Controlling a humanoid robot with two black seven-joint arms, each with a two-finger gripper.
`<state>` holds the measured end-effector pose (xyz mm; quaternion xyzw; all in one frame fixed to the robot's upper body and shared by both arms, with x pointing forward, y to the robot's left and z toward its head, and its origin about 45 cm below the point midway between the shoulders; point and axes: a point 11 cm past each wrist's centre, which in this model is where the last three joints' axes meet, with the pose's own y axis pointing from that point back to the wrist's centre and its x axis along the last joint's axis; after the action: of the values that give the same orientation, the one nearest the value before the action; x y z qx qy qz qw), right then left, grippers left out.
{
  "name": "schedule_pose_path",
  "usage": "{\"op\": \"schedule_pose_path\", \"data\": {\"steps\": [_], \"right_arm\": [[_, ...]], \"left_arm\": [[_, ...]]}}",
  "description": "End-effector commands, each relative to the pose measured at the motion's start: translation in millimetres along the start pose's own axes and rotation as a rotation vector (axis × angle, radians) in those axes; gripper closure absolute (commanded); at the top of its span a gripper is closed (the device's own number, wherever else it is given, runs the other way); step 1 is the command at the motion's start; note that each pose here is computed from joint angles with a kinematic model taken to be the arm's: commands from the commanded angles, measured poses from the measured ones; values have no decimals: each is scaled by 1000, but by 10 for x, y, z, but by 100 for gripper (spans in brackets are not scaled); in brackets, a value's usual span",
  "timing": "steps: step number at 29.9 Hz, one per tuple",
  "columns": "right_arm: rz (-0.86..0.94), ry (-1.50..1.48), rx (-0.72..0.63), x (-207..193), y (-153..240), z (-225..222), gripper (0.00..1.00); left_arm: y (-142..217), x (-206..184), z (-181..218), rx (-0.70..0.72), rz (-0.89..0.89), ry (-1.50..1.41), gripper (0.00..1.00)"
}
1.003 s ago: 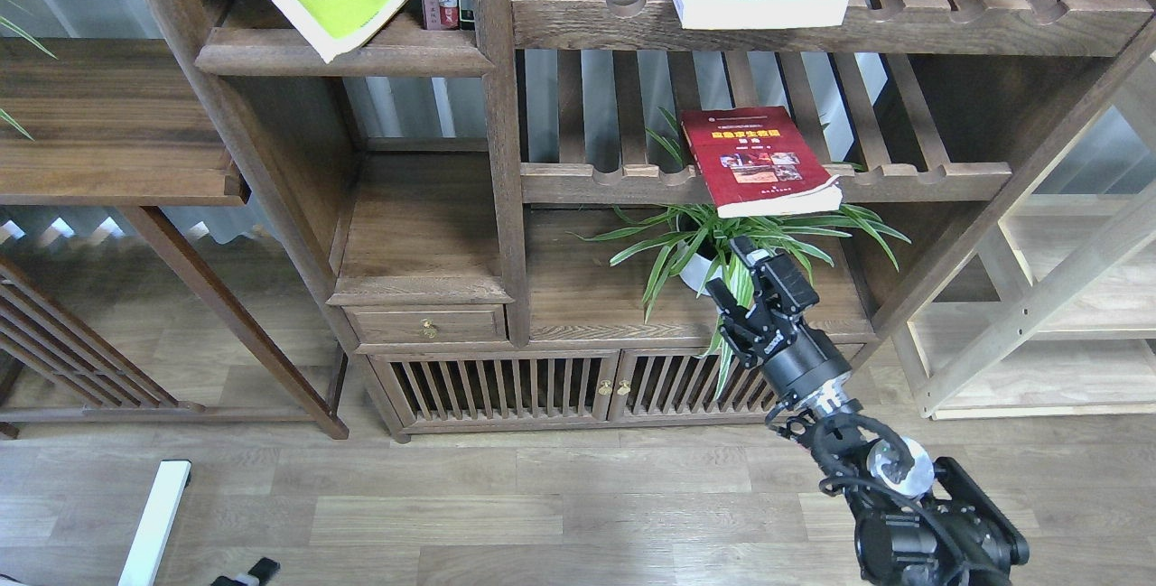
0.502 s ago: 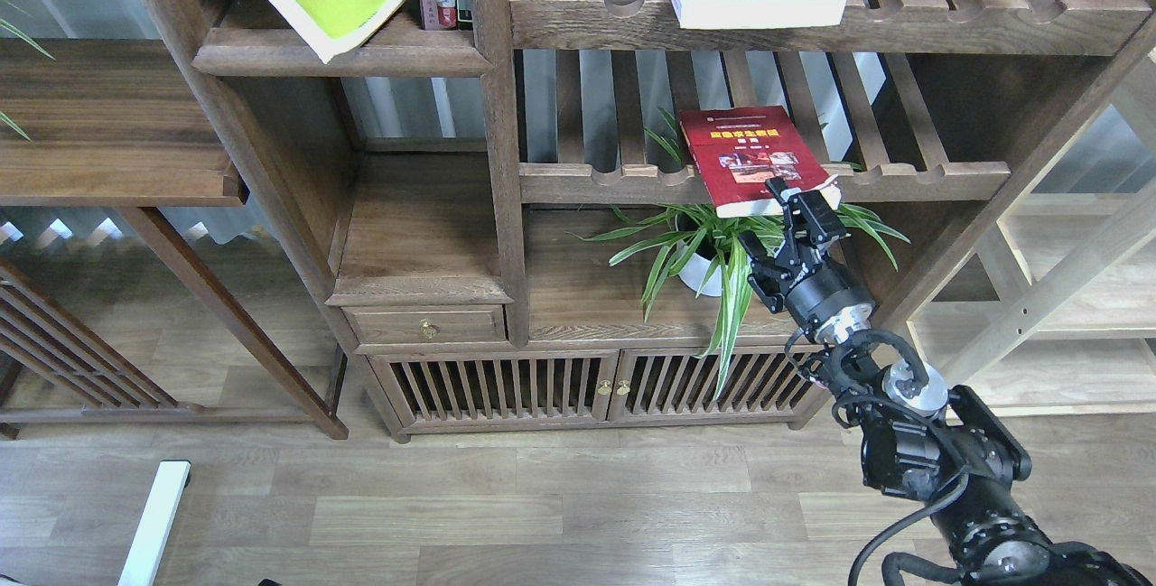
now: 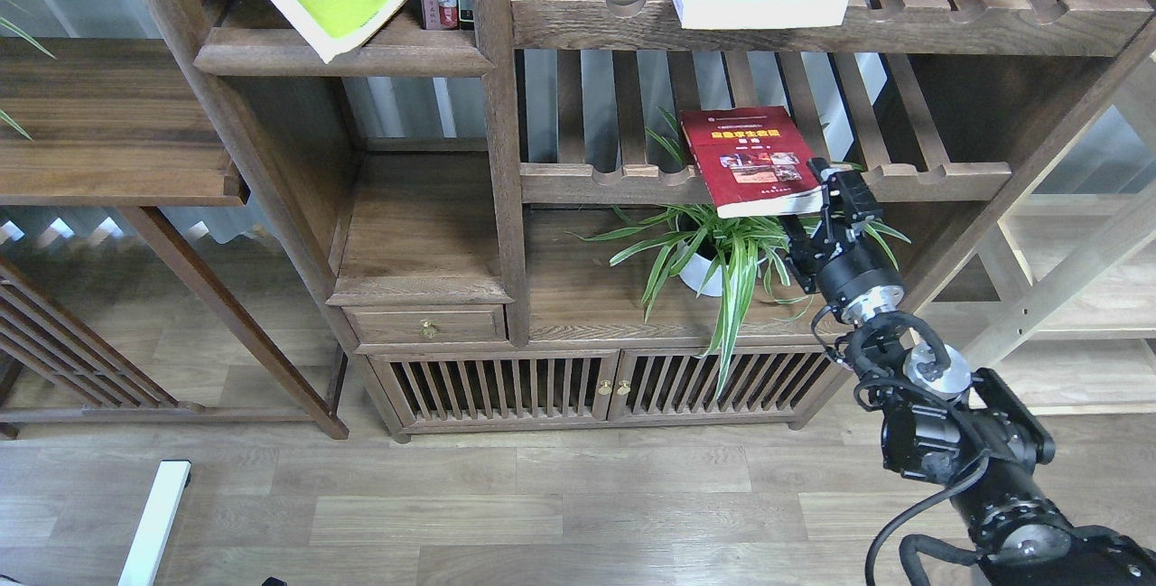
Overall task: Organize books on shelf
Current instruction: 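Raise the right gripper to the red book on the middle shelf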
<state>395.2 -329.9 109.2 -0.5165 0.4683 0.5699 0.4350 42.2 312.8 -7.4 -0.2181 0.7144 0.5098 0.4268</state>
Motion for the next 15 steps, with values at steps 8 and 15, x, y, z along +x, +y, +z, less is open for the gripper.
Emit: {"op": "schedule_pose_path", "data": {"steps": [8,15], "right_arm": [[16,20,-73,83,-16,273,20],[15,28,-107,88,-66,444,21]], "left_arm": [[-11,-6,-3,3,-1,-2,1],[6,-2,15,2,2,-6,1]]}}
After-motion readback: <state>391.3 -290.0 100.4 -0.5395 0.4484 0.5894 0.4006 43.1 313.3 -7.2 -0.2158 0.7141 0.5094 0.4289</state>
